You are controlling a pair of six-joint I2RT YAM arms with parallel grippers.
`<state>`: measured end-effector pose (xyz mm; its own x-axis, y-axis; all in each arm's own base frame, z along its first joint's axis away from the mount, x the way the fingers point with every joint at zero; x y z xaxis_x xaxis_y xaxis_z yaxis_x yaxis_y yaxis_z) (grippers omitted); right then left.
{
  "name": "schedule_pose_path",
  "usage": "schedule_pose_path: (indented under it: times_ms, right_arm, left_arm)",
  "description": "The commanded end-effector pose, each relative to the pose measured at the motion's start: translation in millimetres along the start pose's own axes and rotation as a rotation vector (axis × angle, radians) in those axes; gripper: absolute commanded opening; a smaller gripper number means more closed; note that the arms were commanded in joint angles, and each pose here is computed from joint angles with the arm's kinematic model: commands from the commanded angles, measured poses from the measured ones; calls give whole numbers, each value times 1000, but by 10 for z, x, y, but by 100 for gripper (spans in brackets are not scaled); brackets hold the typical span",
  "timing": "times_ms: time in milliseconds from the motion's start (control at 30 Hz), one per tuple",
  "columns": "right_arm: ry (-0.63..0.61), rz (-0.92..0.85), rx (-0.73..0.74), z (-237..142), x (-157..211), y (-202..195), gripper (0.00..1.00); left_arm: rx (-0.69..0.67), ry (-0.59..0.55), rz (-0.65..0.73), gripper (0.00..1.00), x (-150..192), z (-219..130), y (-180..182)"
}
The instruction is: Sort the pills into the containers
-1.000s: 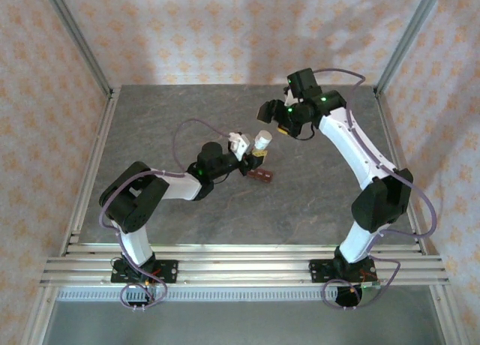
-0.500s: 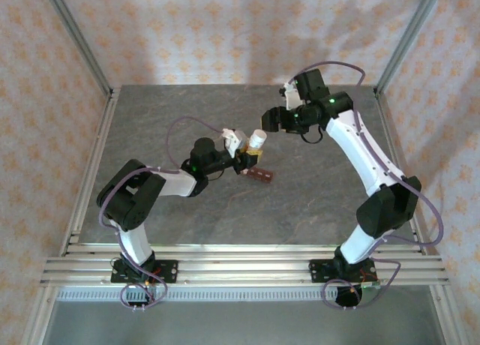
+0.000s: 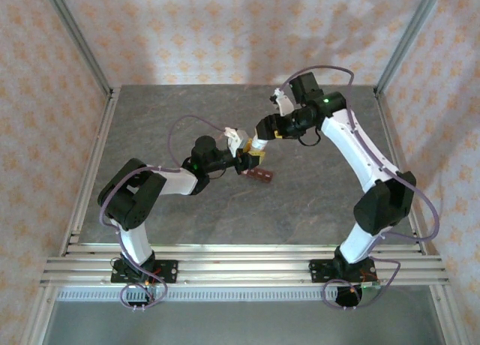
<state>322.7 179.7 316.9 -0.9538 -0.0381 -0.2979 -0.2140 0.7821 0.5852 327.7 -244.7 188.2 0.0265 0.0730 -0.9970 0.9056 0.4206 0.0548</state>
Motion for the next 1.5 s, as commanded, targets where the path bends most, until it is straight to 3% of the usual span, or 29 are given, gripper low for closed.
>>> schedule_pose_path:
  times_ms: [0, 867, 1100, 1467]
  right_arm:
    - [23, -26, -10, 10, 5, 52, 70]
    - [8, 1, -22, 52, -70, 72, 58]
    - [17, 12, -43, 85, -50, 69, 38]
    - [-24, 215, 45, 301, 31, -91, 36]
  left_arm:
    - [18, -27, 5, 0, -71, 35, 40]
    - [24, -24, -5, 0, -55, 39, 35]
    - [20, -27, -2, 0, -72, 43, 36]
    - [-129, 11, 115, 0, -174, 14, -14]
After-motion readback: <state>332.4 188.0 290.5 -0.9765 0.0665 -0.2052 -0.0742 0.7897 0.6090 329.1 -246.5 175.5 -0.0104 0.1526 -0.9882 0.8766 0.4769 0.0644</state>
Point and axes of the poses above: each hand's point on the last joint's axis, 136 mm out from that joint toward the fingers, its own z axis out along the fingers, its own y axis along the line the jaws close on, x = y × z, the point moved 9 cm from there along -z, back along the fingers, and after that the axes turned 13 degrees about z, right-handed, at the moved point
